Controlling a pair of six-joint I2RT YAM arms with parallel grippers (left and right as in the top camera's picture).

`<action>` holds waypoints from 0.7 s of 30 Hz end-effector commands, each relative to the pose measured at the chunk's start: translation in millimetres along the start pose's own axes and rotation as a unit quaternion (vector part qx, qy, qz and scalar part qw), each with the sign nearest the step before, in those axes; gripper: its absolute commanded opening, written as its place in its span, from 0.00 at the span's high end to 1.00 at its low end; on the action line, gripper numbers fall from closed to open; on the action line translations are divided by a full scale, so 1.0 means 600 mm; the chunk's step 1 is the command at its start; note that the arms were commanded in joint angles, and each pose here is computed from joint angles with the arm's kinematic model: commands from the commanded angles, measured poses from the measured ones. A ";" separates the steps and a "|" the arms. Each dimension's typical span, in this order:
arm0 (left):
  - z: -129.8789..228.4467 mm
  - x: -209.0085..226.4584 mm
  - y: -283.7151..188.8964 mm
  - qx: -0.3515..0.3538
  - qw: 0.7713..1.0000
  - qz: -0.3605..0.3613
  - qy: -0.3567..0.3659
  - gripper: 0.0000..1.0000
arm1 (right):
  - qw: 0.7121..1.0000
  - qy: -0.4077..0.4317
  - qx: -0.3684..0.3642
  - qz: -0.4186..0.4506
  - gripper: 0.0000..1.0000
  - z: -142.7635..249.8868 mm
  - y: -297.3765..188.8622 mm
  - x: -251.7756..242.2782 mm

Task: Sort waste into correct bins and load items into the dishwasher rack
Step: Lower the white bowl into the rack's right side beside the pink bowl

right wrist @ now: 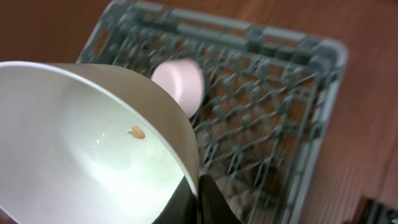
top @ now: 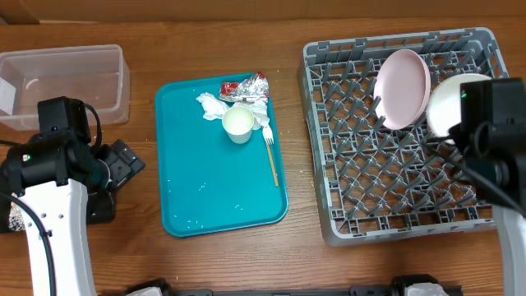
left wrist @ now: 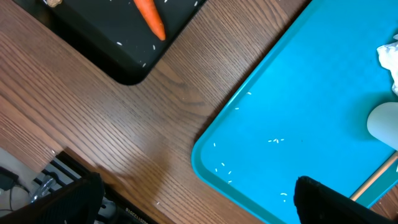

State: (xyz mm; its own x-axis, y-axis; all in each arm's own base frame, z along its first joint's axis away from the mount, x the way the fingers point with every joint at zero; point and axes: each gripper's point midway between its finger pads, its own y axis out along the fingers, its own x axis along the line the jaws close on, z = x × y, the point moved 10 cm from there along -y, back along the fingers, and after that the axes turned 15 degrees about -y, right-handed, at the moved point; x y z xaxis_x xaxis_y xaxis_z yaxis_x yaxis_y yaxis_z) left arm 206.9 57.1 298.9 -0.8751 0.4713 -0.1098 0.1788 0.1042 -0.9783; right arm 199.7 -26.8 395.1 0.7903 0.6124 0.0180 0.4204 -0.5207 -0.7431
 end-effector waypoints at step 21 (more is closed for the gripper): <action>-0.002 0.001 -0.007 -0.005 1.000 0.008 0.004 0.00 | 0.925 0.038 -0.048 0.374 0.96 -0.022 0.181 -0.055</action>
State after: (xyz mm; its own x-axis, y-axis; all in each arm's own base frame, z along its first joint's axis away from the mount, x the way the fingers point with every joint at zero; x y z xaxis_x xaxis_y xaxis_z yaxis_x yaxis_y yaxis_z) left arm 207.0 57.1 298.9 -0.8752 0.4710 -0.1104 0.1793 0.1039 -0.9783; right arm 221.3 -107.0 337.5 0.9157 0.0690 -0.3958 -0.1743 -0.8194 -0.5461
